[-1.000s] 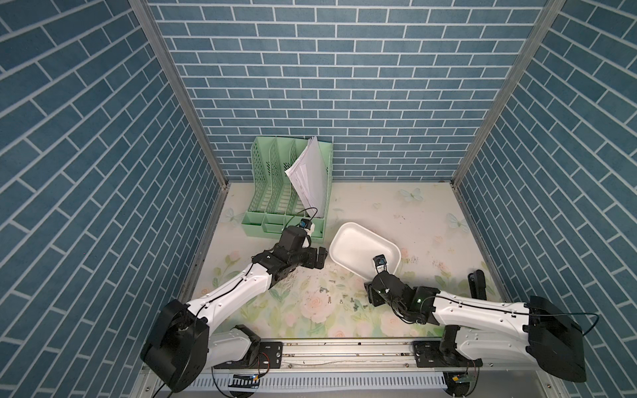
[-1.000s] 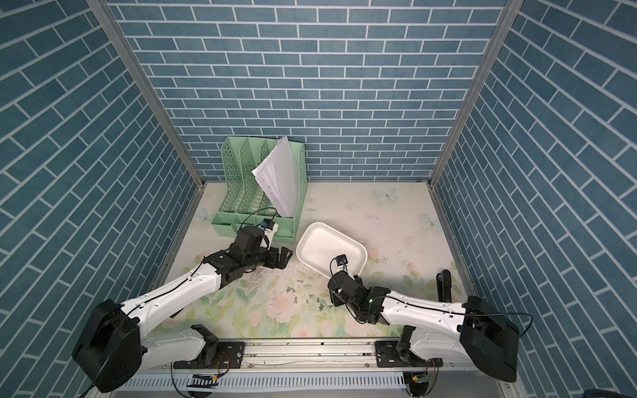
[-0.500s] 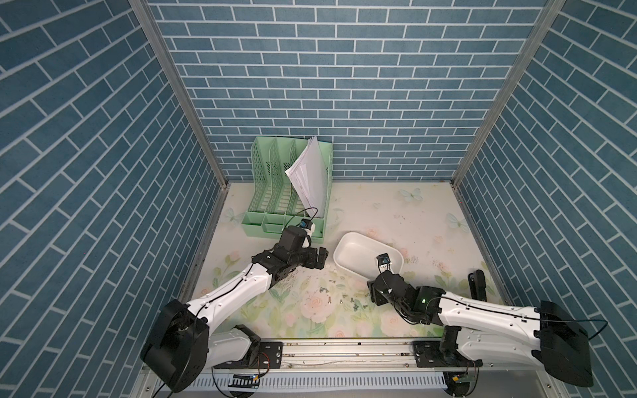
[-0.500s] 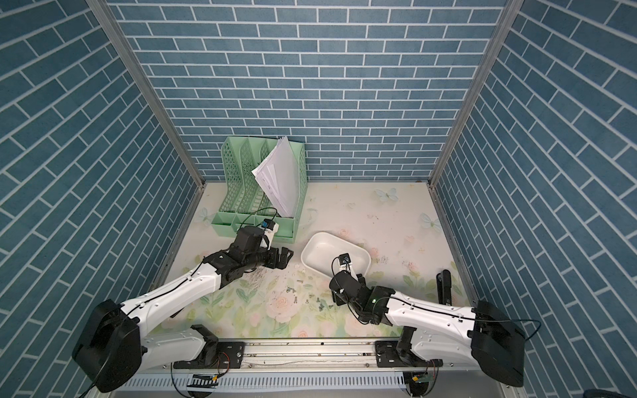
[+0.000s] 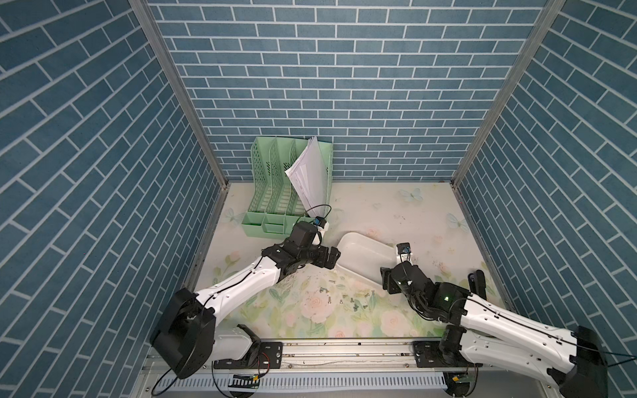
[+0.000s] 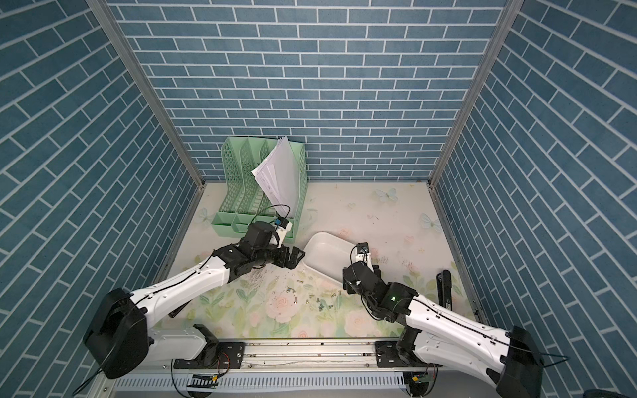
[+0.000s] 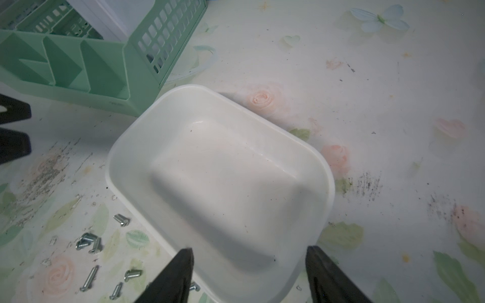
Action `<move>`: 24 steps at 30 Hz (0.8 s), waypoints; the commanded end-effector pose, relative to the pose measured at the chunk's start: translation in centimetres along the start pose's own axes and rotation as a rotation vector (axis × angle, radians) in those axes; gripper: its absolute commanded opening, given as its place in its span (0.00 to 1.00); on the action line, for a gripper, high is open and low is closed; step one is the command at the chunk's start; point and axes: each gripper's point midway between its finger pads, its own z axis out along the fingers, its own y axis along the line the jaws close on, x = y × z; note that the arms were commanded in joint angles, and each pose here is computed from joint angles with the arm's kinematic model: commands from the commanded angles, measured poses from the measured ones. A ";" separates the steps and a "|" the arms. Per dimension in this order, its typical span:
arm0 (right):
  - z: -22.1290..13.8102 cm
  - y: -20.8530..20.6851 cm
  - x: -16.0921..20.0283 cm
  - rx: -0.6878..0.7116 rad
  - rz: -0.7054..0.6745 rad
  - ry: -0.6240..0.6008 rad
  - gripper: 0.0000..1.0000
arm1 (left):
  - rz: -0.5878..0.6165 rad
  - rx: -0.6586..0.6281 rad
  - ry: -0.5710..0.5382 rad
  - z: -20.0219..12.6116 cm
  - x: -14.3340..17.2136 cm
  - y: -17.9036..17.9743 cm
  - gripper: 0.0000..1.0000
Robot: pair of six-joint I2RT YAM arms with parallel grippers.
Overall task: Put the screws on the desktop into the storage box
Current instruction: Move the storage box to the center of the board.
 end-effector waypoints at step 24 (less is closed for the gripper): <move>5.7 -3.3 4.3 -0.014 0.161 0.129 0.45 | -0.026 -0.110 0.193 7.3 2.4 1.8 0.69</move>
